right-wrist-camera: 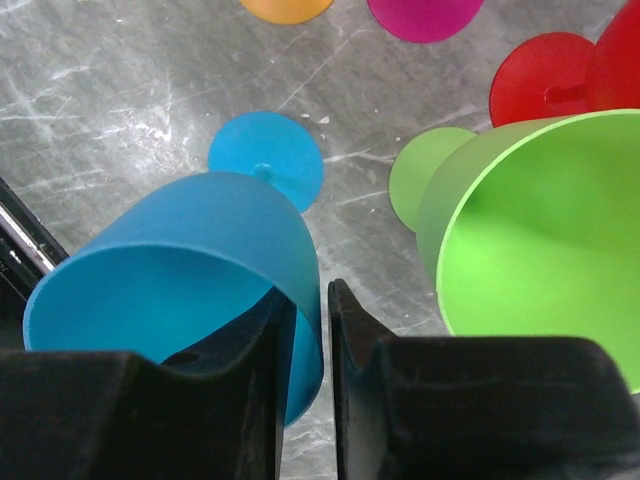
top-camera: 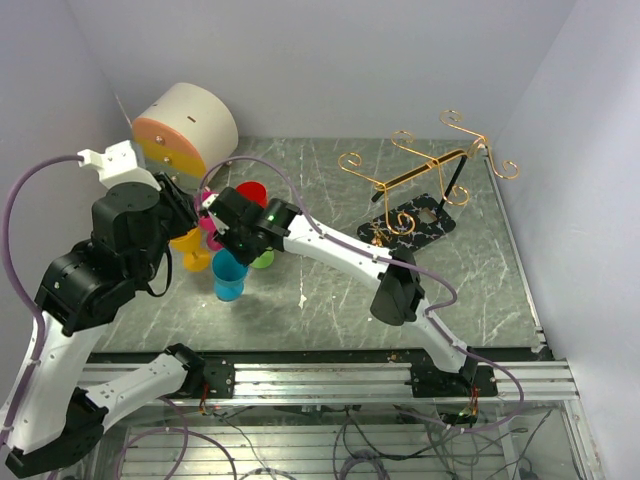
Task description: Take the wine glass off the wine glass rack
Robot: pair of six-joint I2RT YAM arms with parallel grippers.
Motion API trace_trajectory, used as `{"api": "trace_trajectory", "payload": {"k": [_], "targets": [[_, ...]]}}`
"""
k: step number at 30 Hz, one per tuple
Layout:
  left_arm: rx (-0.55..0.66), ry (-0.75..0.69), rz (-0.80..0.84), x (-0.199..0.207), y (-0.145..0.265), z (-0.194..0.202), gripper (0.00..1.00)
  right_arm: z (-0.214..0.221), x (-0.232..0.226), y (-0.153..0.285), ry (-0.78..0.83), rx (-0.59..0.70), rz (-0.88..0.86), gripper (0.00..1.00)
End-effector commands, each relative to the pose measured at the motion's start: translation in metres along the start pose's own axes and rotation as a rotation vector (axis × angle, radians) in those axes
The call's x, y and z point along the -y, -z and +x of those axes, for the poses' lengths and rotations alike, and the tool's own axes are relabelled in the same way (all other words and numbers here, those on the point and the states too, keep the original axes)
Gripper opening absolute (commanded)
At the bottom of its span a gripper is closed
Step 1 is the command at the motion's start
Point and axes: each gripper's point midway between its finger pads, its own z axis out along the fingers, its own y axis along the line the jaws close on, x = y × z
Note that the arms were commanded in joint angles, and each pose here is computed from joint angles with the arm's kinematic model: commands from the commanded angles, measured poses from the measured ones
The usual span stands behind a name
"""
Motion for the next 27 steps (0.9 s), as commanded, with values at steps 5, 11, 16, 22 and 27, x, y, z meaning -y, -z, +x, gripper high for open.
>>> {"api": "trace_trajectory", "payload": {"k": [5, 11, 16, 22, 27], "targets": [[0.016, 0.032, 0.021, 0.006, -0.003, -0.001, 0.47, -0.031, 0.002, 0.041, -0.012, 0.135, 0.001, 0.29], [0.031, 0.050, 0.032, 0.007, -0.003, -0.001, 0.47, -0.055, 0.006, 0.090, -0.051, 0.274, -0.005, 0.36], [0.052, 0.074, 0.080, 0.013, -0.003, 0.001, 0.47, -0.067, 0.016, 0.145, -0.087, 0.409, 0.012, 0.38], [0.035, 0.029, 0.121, 0.026, -0.017, 0.012, 0.47, -0.052, 0.059, 0.208, -0.163, 0.554, 0.184, 0.46], [0.029, -0.021, 0.175, 0.048, -0.038, 0.022, 0.47, -0.032, 0.108, 0.249, -0.237, 0.600, 0.298, 0.54]]}}
